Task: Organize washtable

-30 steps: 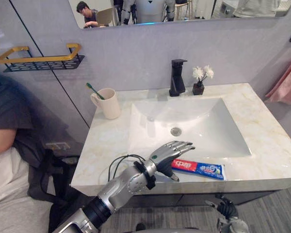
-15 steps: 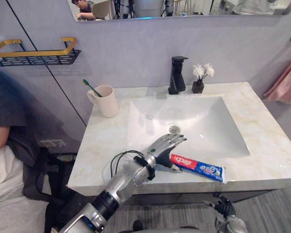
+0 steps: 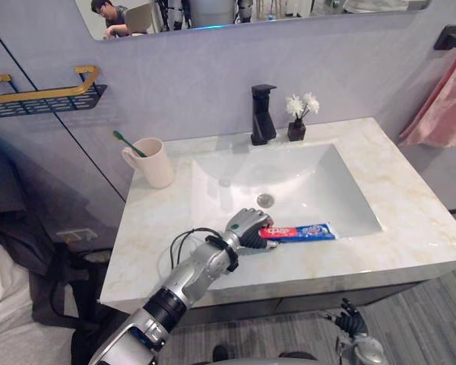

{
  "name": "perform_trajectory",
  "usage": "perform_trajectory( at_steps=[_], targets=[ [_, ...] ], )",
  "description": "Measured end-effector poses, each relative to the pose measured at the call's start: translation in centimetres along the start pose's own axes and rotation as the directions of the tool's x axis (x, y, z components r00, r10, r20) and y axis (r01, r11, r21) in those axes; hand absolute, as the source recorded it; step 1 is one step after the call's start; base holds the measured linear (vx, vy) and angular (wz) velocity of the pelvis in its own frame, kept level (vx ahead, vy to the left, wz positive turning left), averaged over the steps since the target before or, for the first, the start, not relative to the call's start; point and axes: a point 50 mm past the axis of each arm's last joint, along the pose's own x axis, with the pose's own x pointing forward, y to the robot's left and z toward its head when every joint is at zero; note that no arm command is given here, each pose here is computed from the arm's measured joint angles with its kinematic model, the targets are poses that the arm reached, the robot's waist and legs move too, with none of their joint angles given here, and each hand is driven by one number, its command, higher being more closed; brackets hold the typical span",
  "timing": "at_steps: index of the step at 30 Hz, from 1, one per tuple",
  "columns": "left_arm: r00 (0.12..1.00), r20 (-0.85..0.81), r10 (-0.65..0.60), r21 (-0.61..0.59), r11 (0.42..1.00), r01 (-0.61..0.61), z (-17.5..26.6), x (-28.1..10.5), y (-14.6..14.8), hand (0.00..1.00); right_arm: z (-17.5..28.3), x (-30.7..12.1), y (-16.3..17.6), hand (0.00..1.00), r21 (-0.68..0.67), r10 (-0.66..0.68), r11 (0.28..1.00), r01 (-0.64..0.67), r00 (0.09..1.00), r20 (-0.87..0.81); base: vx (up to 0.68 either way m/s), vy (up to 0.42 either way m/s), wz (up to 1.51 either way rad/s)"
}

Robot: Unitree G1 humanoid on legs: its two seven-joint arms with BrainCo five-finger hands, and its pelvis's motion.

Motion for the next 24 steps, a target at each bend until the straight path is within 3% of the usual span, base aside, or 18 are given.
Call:
perform_trajectory(
  at_steps=[8,10,13,16,17,20,21,24],
  targets=[
    [0.997,-0.068,0.037,-0.024,0.999,-0.039,-1.6,-0.9,0.7,1.0,-0.7,-0.4,-3.0,0.0,0.116,-0.152,0.981,0.154,0.988,-0.028,0.0,-0.017,-0.07],
    [0.99,-0.116,0.076,-0.073,0.994,-0.084,-2.2,-1.7,0.9,1.0,-1.2,-0.8,-4.8,0.0,0.19,-0.246,0.949,0.251,0.968,-0.052,-0.01,-0.032,-0.07],
    [0.971,-0.192,0.141,-0.169,0.97,-0.174,-2.7,-3.2,1.1,1.0,-1.1,-1.8,-8.4,0.0,0.356,-0.426,0.833,0.423,0.902,-0.074,-0.01,-0.035,-0.15],
    [0.953,-0.216,0.214,-0.237,0.935,-0.264,-2.4,-4.1,1.9,1.0,1.9,-3.5,-12.6,0.0,0.516,-0.622,0.675,0.527,0.783,0.014,-0.01,-0.024,-0.17],
    [0.949,-0.212,0.232,-0.243,0.929,-0.281,-2.2,-4.1,2.2,1.0,2.8,-3.8,-13.2,0.0,0.535,-0.651,0.656,0.532,0.758,0.044,-0.01,-0.03,-0.19],
    [0.912,-0.182,0.369,-0.27,0.873,-0.407,-0.9,-4.1,4.7,1.0,8.8,-6.2,-15.1,0.0,0.619,-0.748,0.613,0.491,0.612,0.255,-0.03,-0.031,-0.12],
    [0.902,-0.177,0.394,-0.277,0.859,-0.43,-0.6,-4.1,5.1,1.0,9.9,-6.7,-15.2,0.0,0.632,-0.757,0.611,0.477,0.584,0.292,-0.05,-0.047,-0.05],
    [0.837,-0.163,0.523,-0.315,0.776,-0.547,0.3,-4.7,7.3,1.0,16.2,-10.1,-15.3,0.0,0.688,-0.773,0.629,0.361,0.384,0.505,-0.04,-0.041,-0.05]
  ],
)
